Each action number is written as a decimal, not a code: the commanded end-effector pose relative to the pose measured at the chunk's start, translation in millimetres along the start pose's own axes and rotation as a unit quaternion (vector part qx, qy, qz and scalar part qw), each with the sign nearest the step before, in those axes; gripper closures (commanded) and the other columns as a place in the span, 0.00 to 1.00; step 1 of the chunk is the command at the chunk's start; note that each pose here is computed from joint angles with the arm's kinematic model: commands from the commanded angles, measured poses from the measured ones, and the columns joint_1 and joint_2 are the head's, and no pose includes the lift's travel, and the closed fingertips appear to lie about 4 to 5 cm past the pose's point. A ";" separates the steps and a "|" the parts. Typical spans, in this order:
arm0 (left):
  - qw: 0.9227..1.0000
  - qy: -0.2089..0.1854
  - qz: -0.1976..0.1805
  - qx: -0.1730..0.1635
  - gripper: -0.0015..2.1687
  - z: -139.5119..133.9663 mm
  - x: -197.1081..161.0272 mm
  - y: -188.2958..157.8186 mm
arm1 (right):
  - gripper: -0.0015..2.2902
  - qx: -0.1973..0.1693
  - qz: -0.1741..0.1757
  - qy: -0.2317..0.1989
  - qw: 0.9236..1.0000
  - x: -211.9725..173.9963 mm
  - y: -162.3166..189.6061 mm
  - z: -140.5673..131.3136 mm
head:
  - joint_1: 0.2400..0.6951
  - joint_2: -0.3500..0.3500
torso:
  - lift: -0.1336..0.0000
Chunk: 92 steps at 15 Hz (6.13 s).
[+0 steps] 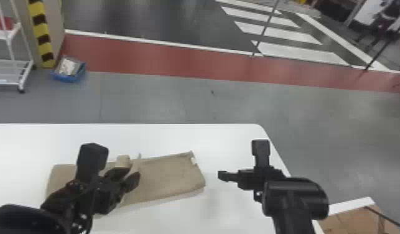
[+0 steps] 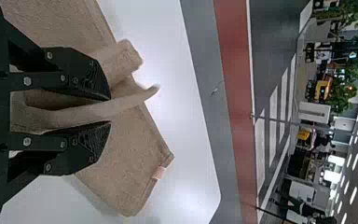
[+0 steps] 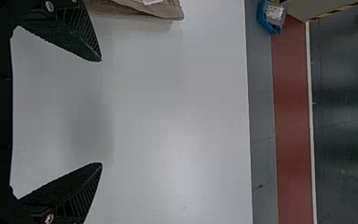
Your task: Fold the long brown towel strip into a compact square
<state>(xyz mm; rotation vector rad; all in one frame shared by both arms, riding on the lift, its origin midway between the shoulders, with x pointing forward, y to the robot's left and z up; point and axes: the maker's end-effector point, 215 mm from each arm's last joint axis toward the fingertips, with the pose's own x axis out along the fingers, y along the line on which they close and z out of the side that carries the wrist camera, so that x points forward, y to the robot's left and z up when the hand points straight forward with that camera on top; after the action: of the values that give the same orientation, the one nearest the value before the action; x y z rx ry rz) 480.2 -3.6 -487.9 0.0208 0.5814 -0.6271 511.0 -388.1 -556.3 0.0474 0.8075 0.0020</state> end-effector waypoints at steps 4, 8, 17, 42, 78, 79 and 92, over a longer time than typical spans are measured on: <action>1.000 0.000 0.000 0.004 0.01 -0.3 4.8 -15.9 | 0.04 -0.003 0.001 -0.003 1.000 -2.2 3.1 5.2 | 1.00 0.00 | 1.00; 0.998 -0.029 0.043 -0.029 0.01 -1.4 -21.7 37.8 | 0.04 -0.047 0.022 -0.015 0.999 -16.8 40.4 14.5 | 1.00 0.00 | 1.00; 0.974 -0.072 0.163 -0.140 0.01 -46.2 -133.1 214.8 | 0.04 -0.124 0.115 0.038 0.985 -26.8 186.3 -17.6 | 1.00 0.44 | 1.00; 0.971 -0.071 0.151 -0.171 0.02 -76.7 -144.5 232.2 | 0.04 -0.087 0.201 0.106 0.970 -13.1 293.4 -33.0 | 1.00 0.81 | 1.00; 0.971 -0.072 0.147 -0.174 0.03 -80.5 -143.0 234.2 | 0.51 -0.078 0.225 0.078 0.968 -2.2 308.9 -1.4 | 1.00 0.81 | 1.00; 0.971 -0.073 0.147 -0.174 0.03 -79.5 -143.1 234.2 | 0.51 -0.079 0.230 0.066 0.968 -6.6 312.9 9.8 | 1.00 0.81 | 1.00; 0.971 -0.075 0.145 -0.177 0.03 -82.7 -147.3 235.7 | 0.51 -0.074 0.227 0.034 0.970 0.1 291.5 33.0 | 1.00 0.78 | 1.00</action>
<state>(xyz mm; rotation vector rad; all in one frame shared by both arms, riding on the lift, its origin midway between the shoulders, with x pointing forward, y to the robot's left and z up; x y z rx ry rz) 473.4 286.0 -517.2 -0.2644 0.5273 -0.2340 543.8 -98.3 -531.1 0.0712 0.8577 0.4985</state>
